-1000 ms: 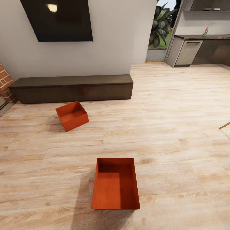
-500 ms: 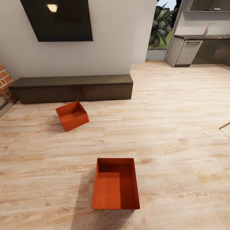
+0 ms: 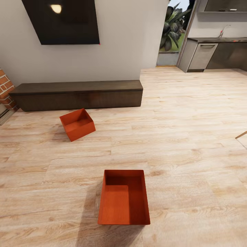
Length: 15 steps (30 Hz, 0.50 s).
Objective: Move the two storage containers from the living room to the garage. In the garage, place one container on the floor and stack the other container on top of it (either order is fine).
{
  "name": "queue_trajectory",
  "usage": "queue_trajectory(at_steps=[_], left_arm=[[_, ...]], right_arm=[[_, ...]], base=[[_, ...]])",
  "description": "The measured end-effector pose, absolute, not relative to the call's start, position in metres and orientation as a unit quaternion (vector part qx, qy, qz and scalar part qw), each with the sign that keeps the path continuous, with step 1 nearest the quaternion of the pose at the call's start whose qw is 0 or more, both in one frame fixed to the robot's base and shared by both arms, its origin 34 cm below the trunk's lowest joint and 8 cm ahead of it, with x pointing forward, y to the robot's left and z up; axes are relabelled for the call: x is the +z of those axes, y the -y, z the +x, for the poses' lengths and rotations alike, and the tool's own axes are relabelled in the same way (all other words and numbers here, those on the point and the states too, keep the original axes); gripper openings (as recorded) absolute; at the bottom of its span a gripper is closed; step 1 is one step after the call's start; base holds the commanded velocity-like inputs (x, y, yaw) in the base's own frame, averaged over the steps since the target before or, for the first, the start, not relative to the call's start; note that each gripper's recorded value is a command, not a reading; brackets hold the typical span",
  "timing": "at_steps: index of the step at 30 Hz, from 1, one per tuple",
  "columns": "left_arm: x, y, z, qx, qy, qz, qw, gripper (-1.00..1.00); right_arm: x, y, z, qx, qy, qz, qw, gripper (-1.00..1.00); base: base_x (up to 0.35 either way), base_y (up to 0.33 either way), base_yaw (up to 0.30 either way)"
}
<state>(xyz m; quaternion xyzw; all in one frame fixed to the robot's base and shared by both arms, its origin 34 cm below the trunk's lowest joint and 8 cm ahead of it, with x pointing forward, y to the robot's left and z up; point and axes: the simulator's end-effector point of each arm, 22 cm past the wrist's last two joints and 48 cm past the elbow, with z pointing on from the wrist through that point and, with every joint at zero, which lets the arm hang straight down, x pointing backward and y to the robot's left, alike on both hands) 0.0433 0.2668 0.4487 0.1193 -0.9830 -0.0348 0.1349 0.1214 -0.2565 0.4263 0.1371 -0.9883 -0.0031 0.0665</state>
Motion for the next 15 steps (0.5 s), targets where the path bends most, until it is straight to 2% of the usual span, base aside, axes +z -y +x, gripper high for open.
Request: queue_trajectory(at_steps=[5,15], left_arm=[[0.445,-0.279,0.056,-0.042,0.984,0.126,0.121,1.00],[0.431,-0.304,0.176,-0.047,0.991,0.127,0.008,1.00]], right_arm=[[0.420,0.238,0.186,-0.008,0.991,0.131,0.030,1.00],[0.421,0.218,0.256,-0.017,0.992,0.124,-0.022,1.00]], base=[[0.000,0.000,0.000],[0.000,0.000,0.000]])
